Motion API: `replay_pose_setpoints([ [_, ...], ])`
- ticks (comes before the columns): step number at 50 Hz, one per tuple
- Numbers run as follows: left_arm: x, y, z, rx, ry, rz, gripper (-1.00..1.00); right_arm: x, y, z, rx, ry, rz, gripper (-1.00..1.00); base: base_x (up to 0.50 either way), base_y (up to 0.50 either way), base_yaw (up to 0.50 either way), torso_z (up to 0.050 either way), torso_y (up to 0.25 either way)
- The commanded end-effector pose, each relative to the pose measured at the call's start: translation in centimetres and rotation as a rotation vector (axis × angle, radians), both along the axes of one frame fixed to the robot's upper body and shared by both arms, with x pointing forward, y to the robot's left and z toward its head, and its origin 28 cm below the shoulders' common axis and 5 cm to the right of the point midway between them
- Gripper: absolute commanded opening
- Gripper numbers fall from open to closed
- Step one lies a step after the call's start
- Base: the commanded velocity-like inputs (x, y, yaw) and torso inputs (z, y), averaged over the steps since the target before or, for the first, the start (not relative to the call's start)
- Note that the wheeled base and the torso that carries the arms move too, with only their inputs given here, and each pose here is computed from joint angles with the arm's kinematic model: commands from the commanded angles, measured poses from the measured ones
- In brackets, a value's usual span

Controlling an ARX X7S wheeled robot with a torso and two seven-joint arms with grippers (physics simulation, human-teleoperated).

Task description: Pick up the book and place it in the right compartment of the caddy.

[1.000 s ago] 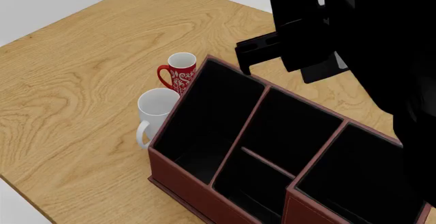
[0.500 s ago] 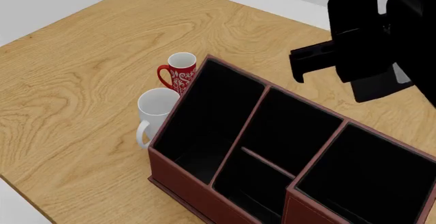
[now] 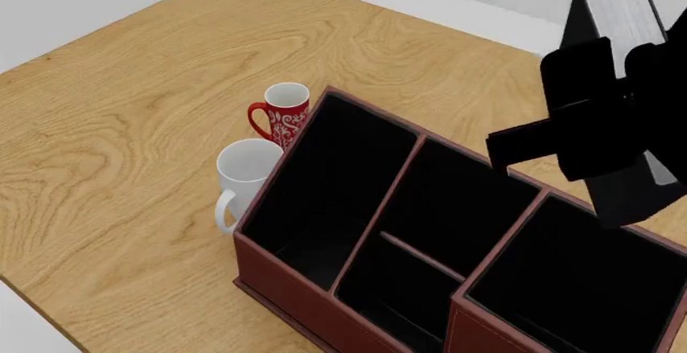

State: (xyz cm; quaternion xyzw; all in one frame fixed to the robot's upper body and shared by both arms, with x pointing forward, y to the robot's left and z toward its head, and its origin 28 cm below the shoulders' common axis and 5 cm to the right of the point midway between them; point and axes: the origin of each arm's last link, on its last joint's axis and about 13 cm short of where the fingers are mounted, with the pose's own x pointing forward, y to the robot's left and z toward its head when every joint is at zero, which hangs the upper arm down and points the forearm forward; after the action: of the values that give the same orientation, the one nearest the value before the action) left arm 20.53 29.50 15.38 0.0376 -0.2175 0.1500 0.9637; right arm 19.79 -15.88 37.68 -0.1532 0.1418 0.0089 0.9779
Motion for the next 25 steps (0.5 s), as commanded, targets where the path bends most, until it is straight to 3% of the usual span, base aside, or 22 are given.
replay_pose_setpoints([
  [1, -0.19, 0.04, 0.11, -0.002, -0.004, 0.001, 1.0, 0.06, -0.22, 0.3, -0.031, 0.049, -0.038, -1.0, 0.0, 0.0, 0.0, 0.0, 0.0],
  [25, -0.24, 0.02, 0.15, -0.006, -0.004, -0.001, 1.0, 0.69, 0.11, -0.39, -0.028, 0.184, -0.051, -1.0, 0.0, 0.0, 0.0, 0.0, 0.001],
])
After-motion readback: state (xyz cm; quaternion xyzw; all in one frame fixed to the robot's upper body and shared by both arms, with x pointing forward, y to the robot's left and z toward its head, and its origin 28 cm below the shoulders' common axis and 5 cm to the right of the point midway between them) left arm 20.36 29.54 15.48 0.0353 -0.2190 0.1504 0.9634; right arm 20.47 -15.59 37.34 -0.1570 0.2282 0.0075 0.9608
